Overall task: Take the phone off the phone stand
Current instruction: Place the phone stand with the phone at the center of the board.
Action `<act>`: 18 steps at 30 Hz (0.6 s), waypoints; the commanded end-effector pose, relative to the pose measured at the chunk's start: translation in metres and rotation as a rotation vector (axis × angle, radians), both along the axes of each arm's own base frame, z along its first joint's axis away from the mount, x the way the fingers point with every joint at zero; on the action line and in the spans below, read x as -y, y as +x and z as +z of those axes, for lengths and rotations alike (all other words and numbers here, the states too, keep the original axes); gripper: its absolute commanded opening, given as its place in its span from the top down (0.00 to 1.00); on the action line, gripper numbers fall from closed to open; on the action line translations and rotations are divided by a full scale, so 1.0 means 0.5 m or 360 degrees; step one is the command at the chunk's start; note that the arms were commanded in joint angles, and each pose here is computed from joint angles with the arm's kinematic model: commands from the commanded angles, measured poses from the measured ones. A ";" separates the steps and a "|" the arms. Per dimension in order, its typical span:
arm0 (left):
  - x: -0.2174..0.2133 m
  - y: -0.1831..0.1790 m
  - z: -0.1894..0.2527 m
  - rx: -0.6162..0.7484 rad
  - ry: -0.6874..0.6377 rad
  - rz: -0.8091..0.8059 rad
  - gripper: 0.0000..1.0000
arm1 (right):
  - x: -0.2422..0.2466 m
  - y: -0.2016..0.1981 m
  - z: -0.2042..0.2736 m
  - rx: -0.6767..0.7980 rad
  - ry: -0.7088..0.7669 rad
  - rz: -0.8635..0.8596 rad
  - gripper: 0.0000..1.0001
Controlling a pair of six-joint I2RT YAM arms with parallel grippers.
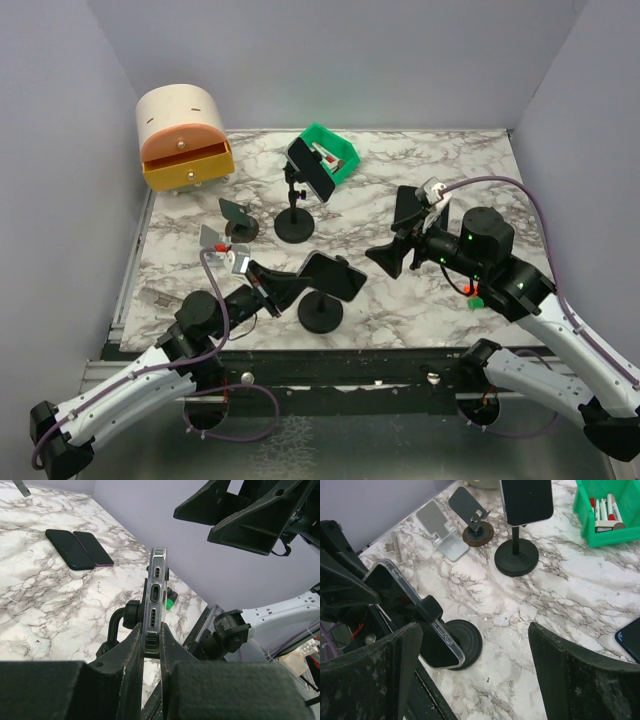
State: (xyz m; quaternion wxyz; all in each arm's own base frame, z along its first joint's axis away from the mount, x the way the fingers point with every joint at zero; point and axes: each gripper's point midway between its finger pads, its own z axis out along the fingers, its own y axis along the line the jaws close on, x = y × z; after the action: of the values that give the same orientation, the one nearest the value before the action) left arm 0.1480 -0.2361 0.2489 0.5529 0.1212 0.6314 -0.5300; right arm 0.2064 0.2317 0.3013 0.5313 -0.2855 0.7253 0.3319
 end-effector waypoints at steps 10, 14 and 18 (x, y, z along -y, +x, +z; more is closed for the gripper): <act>-0.029 -0.001 0.015 -0.0009 -0.0043 0.0080 0.85 | 0.053 0.032 -0.021 -0.0210 0.0051 -0.0408 0.00; -0.030 -0.003 0.015 -0.0010 -0.0050 0.0077 0.68 | 0.065 0.039 -0.018 -0.0106 0.0025 -0.0427 0.00; -0.030 -0.005 0.016 -0.0006 -0.0053 0.0071 0.60 | 0.063 0.040 -0.024 -0.0098 0.0004 -0.0409 0.00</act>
State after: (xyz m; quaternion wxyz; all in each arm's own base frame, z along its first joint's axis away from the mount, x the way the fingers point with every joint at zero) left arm 0.1451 -0.2234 0.2512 0.5608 0.1051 0.6305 -0.5263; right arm 0.2231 0.2047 0.2945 0.5408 -0.1801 0.7698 0.2874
